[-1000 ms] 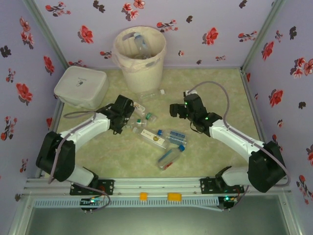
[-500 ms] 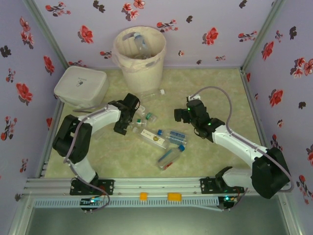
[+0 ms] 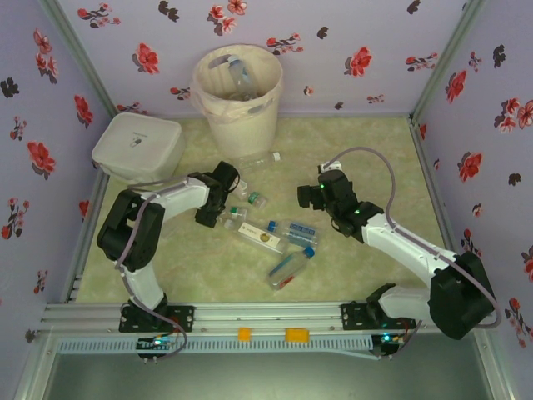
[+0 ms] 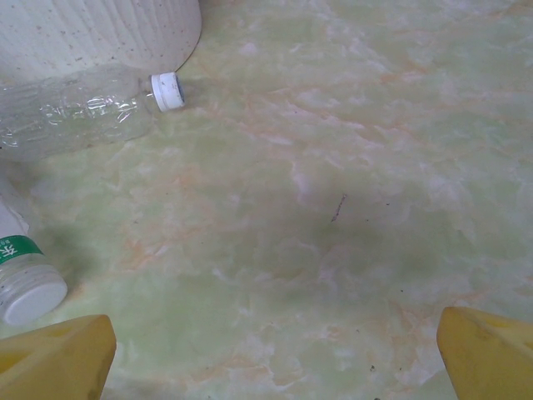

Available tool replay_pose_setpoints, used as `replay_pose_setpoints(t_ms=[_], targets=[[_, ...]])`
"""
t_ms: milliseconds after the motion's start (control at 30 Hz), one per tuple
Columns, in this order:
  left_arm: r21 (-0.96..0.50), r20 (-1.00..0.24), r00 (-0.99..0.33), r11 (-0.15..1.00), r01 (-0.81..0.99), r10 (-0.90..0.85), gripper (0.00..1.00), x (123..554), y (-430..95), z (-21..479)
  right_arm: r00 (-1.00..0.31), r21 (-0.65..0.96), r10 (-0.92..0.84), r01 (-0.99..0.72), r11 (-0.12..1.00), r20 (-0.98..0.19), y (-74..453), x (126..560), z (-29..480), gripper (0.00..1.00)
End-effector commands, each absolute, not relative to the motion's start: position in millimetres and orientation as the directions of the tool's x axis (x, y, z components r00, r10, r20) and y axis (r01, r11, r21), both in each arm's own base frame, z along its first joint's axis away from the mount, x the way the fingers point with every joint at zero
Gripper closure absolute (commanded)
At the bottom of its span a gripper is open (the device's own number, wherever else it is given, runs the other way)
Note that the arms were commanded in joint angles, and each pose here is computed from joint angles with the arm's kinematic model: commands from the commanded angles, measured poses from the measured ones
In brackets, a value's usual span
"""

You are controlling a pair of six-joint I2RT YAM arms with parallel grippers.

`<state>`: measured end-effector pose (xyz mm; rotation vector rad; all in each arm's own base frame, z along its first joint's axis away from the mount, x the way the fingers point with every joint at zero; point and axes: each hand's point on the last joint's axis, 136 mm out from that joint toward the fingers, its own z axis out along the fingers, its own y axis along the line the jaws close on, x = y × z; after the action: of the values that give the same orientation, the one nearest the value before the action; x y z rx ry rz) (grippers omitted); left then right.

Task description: Put the plastic bottles in the bin

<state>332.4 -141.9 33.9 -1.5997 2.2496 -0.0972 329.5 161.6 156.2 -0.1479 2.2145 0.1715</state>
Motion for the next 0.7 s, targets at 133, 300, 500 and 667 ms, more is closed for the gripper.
replay_pose_setpoints(t_ms=[133, 300, 500, 667], targets=[[-0.301, -0.361, -0.212, 0.328, -0.896, -0.908, 0.39, 341.0, -119.5, 55.0, -0.568, 0.062, -0.037, -0.154, 0.986, -0.822, 159.2, 332.9, 167.6, 0.00], [-0.351, -0.423, -0.175, 0.338, -0.873, -0.889, 0.40, 346.6, -105.7, 79.6, -0.569, 0.082, -0.024, -0.159, 0.984, -0.822, 162.3, 333.5, 169.3, 0.00], [-0.441, -0.530, -0.101, 0.375, -0.815, -0.842, 0.42, 352.0, -77.5, 130.0, -0.566, 0.102, -0.012, -0.169, 0.980, -0.824, 167.7, 336.3, 173.4, 0.00], [-0.519, -0.612, -0.057, 0.456, -0.723, -0.789, 0.44, 357.7, -52.7, 182.1, -0.563, 0.120, -0.001, -0.178, 0.977, -0.826, 174.0, 341.2, 177.4, 0.00]])
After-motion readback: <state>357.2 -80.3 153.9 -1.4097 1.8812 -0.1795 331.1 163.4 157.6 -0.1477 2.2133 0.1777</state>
